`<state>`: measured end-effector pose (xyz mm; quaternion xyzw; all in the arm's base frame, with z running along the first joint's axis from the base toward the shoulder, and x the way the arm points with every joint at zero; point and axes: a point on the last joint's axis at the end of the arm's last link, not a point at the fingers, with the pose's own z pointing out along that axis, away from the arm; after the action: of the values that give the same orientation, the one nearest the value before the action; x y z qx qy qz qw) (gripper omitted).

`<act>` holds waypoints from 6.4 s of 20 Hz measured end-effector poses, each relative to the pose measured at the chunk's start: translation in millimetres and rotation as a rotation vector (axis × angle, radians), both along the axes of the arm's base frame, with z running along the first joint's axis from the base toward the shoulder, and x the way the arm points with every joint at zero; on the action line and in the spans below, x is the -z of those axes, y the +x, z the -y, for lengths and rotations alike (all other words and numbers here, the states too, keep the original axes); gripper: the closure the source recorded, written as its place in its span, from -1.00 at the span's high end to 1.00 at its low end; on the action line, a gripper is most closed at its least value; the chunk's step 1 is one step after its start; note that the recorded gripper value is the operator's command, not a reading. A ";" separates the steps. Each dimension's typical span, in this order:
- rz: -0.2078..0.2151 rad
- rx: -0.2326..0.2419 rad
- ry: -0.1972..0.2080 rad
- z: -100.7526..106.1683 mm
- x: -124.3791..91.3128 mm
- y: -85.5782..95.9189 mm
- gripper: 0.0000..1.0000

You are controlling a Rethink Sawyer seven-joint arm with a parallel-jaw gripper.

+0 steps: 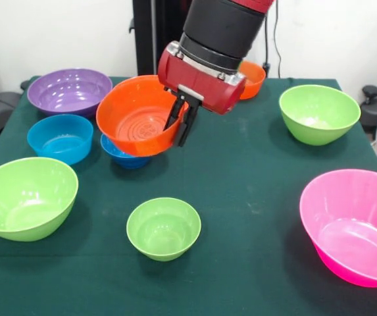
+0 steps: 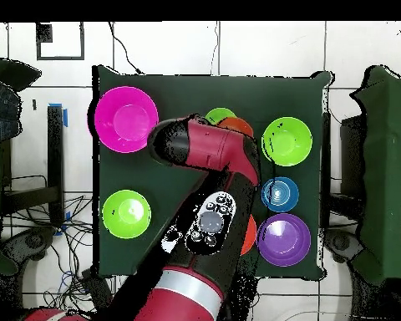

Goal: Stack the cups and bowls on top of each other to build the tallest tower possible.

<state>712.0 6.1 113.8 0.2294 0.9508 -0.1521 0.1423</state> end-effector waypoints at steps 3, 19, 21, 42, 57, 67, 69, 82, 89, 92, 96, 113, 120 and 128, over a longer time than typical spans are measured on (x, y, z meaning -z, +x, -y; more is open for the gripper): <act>-0.001 -0.020 -0.024 -5.8 0.3 6.4 -1.00; -0.129 -0.090 -0.109 -44.8 13.3 49.0 -1.00; -0.128 -0.093 -0.112 -44.9 14.5 51.6 -1.00; -0.128 -0.014 -0.117 22.1 14.9 57.3 -1.00; -0.111 -0.053 -0.196 26.5 28.4 81.1 -1.00; -0.048 -0.050 -0.220 10.0 47.9 111.7 -1.00; -0.040 -0.045 -0.219 7.4 50.7 114.3 -1.00; -0.044 -0.048 -0.239 6.6 65.6 115.9 -1.00; -0.038 -0.060 -0.244 2.3 68.1 120.6 -1.00; -0.033 -0.067 -0.248 0.0 68.7 123.6 -1.00; -0.029 -0.073 -0.250 -2.1 68.6 126.1 -1.00; -0.081 -0.009 -0.233 -25.0 60.6 124.7 -1.00; -0.070 -0.004 -0.224 -41.9 56.9 127.0 -1.00; -0.060 -0.020 -0.232 -49.7 53.9 131.4 -1.00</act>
<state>843.4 55.8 60.0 0.1973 0.9328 -0.2665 0.1409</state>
